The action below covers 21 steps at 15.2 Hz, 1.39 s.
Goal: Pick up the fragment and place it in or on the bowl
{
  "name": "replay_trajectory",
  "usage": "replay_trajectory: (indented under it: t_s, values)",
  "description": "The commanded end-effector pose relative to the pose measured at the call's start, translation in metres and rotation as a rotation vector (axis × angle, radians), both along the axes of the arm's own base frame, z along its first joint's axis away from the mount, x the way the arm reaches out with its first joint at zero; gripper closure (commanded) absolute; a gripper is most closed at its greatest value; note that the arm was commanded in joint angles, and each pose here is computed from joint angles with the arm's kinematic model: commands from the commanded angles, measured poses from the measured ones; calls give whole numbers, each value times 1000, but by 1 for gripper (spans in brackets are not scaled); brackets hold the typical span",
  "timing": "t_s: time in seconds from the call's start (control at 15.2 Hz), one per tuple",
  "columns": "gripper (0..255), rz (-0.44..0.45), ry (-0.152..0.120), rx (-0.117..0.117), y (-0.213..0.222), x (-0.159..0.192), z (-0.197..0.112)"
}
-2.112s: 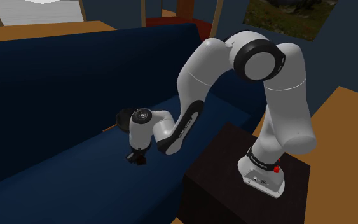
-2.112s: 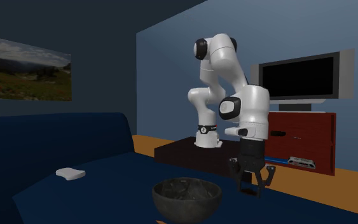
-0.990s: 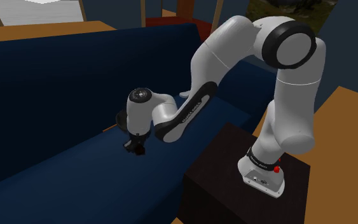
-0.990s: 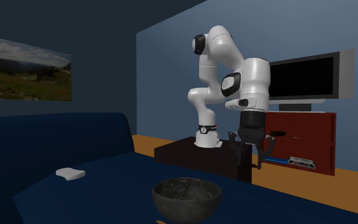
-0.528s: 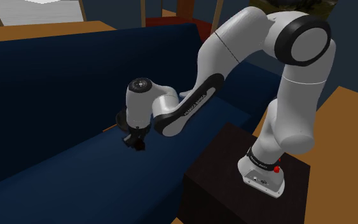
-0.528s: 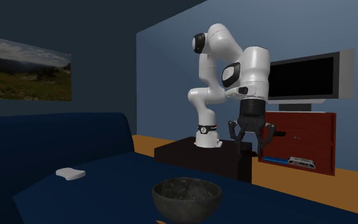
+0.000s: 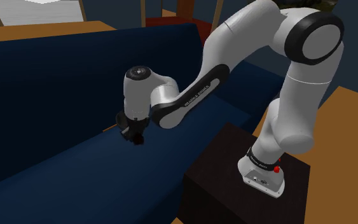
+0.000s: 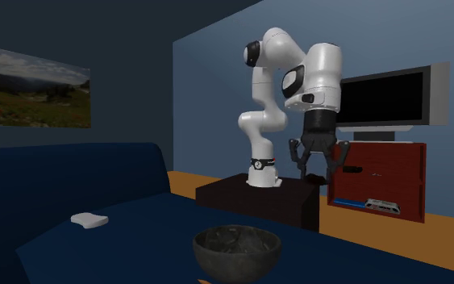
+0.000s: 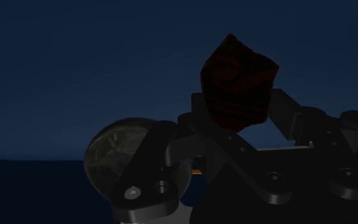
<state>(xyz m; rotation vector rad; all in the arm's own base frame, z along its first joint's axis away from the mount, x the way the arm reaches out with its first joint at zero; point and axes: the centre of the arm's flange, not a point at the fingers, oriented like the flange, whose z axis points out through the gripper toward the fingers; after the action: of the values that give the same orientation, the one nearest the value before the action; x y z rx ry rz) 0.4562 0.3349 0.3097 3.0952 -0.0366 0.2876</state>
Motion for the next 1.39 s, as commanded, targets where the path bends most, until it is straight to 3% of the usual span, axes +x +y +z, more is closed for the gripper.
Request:
replay_trajectory:
  t_s: [0.0,1.06,1.32]
  values:
    - [255,0,0,0,-12,18,2]
    - [255,0,0,0,-116,205,13]
    - [255,0,0,0,-116,205,-8]
